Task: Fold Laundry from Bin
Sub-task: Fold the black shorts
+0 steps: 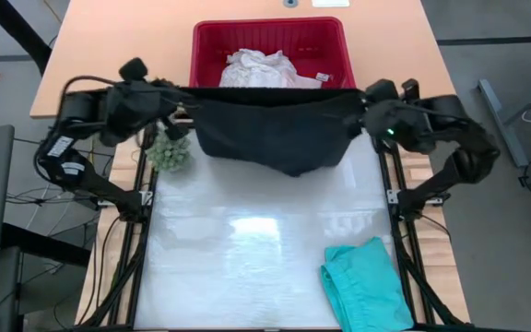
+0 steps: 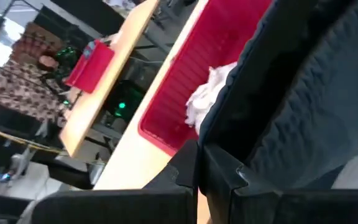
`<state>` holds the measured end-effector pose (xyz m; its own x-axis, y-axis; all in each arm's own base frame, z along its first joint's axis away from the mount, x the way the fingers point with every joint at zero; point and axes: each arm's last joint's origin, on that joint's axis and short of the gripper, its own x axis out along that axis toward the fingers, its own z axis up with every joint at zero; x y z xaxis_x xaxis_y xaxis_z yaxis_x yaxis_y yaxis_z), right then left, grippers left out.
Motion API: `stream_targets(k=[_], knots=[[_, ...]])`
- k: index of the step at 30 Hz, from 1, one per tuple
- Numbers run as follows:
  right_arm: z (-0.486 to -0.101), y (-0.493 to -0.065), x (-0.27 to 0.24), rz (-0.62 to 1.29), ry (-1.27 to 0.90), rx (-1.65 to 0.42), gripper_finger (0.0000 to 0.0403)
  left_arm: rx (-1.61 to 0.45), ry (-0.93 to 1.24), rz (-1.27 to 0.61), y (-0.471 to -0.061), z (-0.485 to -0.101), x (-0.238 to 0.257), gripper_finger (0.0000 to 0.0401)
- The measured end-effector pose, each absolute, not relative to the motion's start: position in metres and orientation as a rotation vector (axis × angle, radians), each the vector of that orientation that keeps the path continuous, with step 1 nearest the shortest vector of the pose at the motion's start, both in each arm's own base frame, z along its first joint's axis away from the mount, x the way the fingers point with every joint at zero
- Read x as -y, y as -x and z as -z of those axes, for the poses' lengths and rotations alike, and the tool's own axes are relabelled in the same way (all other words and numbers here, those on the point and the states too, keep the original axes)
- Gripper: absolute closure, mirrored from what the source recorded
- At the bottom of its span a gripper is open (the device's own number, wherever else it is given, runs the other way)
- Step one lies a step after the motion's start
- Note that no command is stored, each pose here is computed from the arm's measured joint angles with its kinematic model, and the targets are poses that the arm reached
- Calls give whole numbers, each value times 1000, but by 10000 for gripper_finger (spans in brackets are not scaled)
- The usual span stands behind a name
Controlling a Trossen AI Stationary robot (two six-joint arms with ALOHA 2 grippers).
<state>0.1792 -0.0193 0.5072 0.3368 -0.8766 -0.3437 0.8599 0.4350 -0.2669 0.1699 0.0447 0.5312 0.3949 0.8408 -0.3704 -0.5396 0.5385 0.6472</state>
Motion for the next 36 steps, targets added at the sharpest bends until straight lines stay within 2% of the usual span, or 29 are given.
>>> stream_targets(k=[5, 10, 16, 20, 24, 28, 31, 33, 36], knots=[[-514, -162, 13, 1089, 29, -429, 375, -781, -421, -739, -156, -533, -41, 401], [-518, -156, 29, 1191, 34, -421, 375, -813, -496, -831, -168, -531, -60, 401], [-524, -174, 56, 1259, 127, -459, 375, -843, -654, -946, -200, -534, -91, 401], [-536, -185, 64, 1261, 192, -407, 375, -888, -754, -1150, -213, -540, -101, 401], [-542, -187, 53, 1201, 219, -364, 375, -861, -714, -1168, -209, -539, -89, 401], [-527, -186, 27, 1019, 130, -418, 375, -819, -462, -941, -193, -522, -59, 401], [-501, -192, 0, 862, -2, -580, 375, -803, -116, -696, -196, -506, -41, 401], [-484, -210, -27, 745, -102, -640, 375, -812, 84, -489, -199, -494, -25, 401], [-461, -234, -78, 479, -125, -705, 375, -908, 174, -351, -209, -469, 1, 401]])
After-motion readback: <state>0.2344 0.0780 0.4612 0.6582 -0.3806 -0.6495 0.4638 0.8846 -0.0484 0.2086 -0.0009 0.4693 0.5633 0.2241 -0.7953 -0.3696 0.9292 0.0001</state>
